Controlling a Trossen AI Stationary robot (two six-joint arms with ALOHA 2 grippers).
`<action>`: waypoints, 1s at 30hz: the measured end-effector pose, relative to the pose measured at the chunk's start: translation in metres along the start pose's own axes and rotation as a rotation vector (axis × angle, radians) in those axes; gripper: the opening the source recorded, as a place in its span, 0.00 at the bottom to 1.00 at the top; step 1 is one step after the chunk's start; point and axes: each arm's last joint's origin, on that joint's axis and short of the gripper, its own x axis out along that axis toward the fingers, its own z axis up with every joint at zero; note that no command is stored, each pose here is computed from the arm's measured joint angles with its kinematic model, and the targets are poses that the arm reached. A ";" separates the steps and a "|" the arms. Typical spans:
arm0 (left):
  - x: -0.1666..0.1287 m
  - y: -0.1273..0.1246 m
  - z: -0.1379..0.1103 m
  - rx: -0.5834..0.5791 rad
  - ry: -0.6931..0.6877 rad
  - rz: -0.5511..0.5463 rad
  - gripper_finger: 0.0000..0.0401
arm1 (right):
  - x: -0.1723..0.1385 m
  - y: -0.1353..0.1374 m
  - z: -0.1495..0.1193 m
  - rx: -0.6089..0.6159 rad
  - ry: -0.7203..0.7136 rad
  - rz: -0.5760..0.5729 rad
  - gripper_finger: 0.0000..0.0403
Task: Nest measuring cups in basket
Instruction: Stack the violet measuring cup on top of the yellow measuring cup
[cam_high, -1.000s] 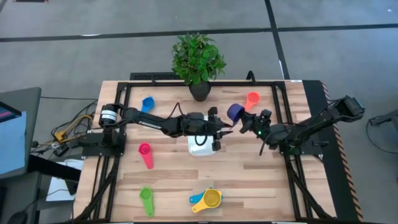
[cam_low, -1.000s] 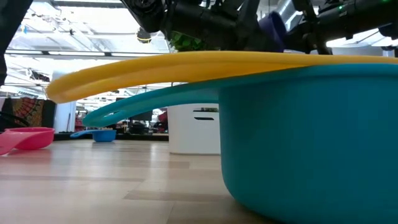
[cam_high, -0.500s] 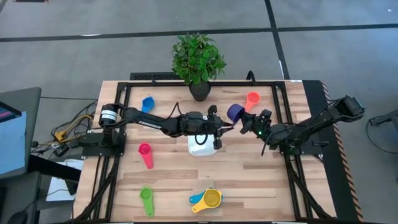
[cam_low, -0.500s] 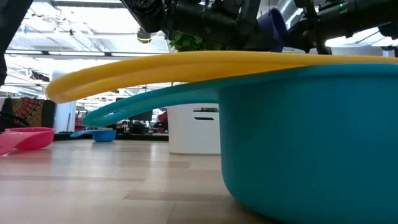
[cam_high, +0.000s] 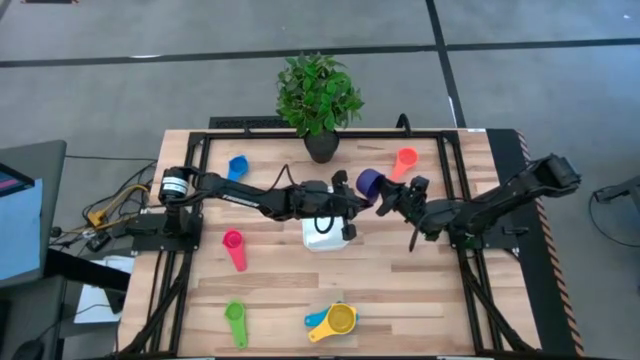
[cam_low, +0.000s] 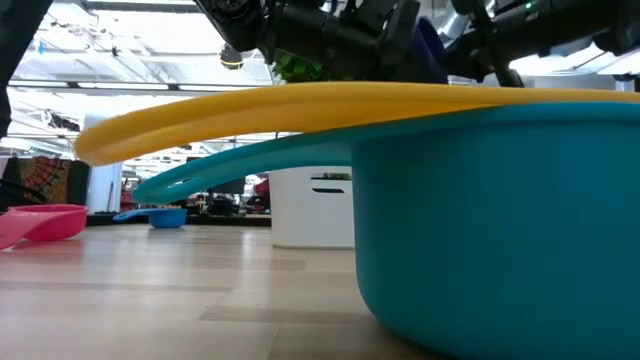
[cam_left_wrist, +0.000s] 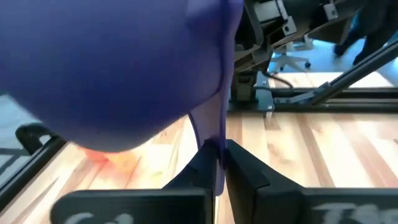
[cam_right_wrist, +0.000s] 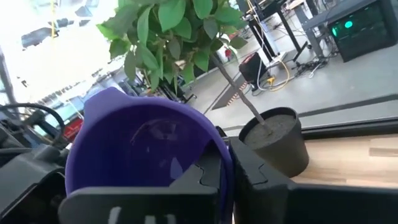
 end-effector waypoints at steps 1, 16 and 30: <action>0.000 0.000 -0.001 0.003 0.010 0.009 0.01 | 0.000 0.000 -0.001 -0.006 0.002 -0.003 0.05; 0.000 0.001 -0.004 0.017 0.043 0.084 0.00 | 0.000 0.000 -0.009 -0.054 0.010 -0.010 0.05; -0.023 0.007 0.021 0.013 0.130 -0.009 0.00 | -0.003 0.004 0.000 -0.158 0.007 0.024 0.20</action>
